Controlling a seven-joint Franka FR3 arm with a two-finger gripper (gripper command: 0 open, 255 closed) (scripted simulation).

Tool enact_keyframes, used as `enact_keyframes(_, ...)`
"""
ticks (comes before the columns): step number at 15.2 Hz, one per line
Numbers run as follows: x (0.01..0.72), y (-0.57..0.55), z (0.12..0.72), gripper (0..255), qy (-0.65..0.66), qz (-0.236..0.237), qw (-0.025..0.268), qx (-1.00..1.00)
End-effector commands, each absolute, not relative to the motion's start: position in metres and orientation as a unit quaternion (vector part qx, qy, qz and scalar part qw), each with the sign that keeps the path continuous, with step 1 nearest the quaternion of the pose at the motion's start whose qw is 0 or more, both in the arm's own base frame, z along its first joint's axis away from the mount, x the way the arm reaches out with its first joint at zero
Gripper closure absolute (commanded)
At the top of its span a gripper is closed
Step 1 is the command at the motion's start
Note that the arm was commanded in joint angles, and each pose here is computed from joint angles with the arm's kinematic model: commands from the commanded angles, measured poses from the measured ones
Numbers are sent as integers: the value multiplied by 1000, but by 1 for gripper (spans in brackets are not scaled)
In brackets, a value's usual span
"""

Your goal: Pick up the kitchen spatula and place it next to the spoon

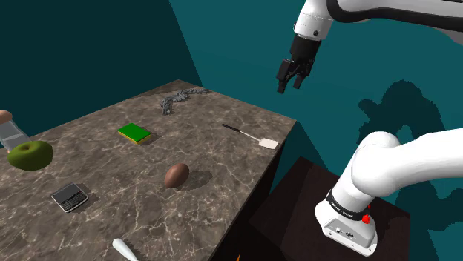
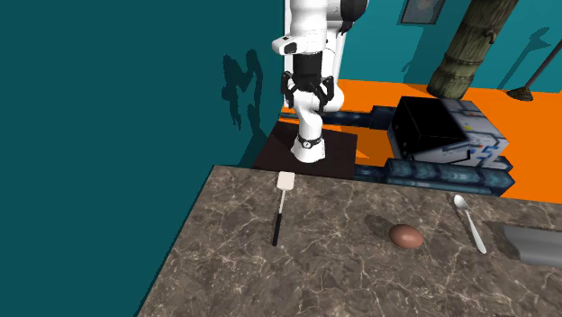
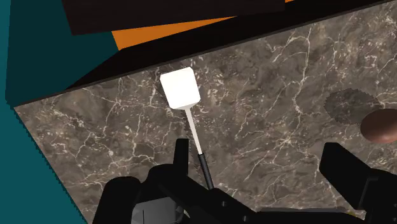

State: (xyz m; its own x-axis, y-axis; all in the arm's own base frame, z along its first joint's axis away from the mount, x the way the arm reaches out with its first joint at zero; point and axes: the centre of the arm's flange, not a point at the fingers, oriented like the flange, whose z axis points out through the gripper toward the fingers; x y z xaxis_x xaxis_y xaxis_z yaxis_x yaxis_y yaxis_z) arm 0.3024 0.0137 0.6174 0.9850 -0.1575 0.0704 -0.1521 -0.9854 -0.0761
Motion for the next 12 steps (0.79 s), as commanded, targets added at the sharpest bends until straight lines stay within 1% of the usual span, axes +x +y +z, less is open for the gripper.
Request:
enact_keyframes(1, 302, 14, 617, 0, 78, -38, 35, -996)
enact_keyframes(12, 380, 0, 495, 0, 4, -36, 19, -999)
